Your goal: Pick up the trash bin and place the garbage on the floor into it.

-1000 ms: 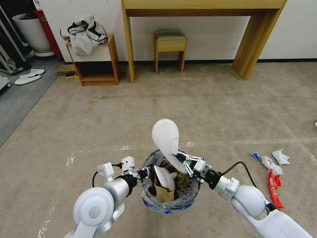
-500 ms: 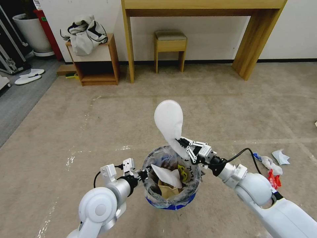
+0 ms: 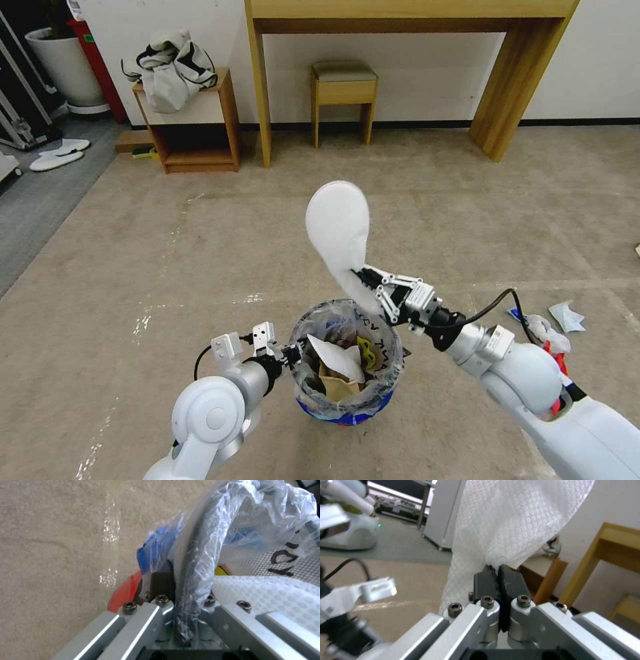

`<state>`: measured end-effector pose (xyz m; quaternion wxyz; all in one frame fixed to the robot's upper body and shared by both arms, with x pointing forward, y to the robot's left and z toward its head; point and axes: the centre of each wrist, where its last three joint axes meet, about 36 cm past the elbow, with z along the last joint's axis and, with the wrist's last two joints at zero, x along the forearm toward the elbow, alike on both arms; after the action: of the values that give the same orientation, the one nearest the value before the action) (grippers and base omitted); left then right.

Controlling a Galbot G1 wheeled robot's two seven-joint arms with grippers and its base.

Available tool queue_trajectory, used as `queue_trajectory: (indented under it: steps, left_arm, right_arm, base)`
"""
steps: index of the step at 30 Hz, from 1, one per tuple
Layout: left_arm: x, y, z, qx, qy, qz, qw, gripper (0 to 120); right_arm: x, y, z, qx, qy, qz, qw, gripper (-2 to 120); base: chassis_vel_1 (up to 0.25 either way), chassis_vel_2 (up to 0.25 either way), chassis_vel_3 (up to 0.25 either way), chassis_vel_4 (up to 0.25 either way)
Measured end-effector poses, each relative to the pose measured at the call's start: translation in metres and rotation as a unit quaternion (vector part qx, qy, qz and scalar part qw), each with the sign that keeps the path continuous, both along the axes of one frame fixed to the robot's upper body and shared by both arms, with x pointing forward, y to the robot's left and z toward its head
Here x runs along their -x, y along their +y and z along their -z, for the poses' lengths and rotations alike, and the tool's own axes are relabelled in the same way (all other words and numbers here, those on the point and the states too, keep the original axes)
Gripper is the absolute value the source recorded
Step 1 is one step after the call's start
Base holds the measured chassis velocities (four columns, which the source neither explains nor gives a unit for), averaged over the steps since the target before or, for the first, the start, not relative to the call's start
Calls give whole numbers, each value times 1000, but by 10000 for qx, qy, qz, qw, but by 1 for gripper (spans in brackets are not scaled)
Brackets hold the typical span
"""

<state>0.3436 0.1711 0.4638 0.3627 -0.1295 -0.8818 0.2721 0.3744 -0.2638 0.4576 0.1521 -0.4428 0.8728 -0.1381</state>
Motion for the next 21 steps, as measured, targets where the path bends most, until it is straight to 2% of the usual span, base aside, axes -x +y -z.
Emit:
queue_trajectory:
  steps: [21]
  left_arm:
    - [5,4,-11,163,-80,-22,9998,1]
  right_arm:
    - [-1,-2,42,260,279,111,9992,0]
  base:
    - [0,0,0,0]
